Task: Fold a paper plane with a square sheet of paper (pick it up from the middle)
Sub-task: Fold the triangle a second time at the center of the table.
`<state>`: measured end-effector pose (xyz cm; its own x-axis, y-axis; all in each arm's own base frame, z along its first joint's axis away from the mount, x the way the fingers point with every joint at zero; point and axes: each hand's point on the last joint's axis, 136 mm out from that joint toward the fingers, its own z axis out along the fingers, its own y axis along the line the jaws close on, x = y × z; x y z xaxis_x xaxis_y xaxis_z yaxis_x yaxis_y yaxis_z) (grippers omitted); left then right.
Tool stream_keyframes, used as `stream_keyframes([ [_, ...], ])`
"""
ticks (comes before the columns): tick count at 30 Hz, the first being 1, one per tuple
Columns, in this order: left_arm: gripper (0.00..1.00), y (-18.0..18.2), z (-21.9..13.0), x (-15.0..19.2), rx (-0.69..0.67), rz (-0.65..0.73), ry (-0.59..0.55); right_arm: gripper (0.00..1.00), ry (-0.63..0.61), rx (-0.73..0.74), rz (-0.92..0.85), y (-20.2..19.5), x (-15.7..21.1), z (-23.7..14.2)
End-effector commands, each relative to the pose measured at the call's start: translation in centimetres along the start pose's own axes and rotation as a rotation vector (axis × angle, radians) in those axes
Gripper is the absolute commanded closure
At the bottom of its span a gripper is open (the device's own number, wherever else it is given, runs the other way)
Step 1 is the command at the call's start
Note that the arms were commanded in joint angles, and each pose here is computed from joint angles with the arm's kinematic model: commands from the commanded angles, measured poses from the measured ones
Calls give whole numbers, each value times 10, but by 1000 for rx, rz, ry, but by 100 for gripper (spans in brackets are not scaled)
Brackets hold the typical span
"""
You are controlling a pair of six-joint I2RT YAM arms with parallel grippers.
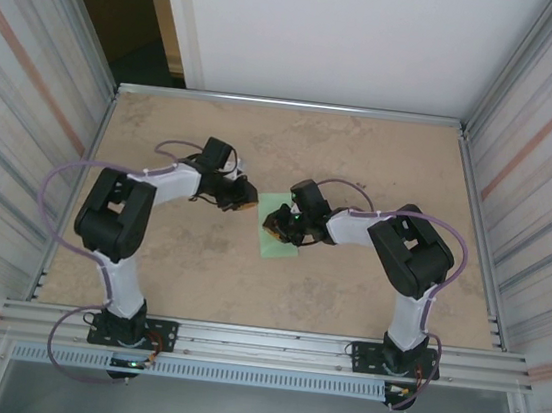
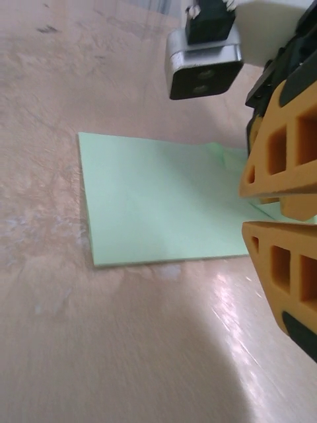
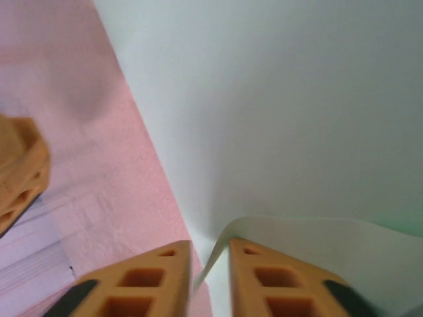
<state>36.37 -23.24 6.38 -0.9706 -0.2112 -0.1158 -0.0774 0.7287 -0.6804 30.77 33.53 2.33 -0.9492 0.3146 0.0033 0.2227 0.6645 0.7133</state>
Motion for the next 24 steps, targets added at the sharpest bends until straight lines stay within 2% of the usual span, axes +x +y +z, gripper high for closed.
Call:
stream_keyframes([
  [1,82,16,-23,-1,-38,-38,-54,68,21,86,34,-23,8,7],
  [4,82,29,-34,2,-46,-74,-78,59,16,66,17,-18,6,5],
  [9,82,32,-42,10,-30,-89,-94,57,31,68,3,-16,8,5],
  [20,85,11,-27,34,51,-65,-42,80,36,114,10,-27,10,3],
  [24,90,-3,-16,42,74,-28,-17,96,47,128,13,-29,12,3],
])
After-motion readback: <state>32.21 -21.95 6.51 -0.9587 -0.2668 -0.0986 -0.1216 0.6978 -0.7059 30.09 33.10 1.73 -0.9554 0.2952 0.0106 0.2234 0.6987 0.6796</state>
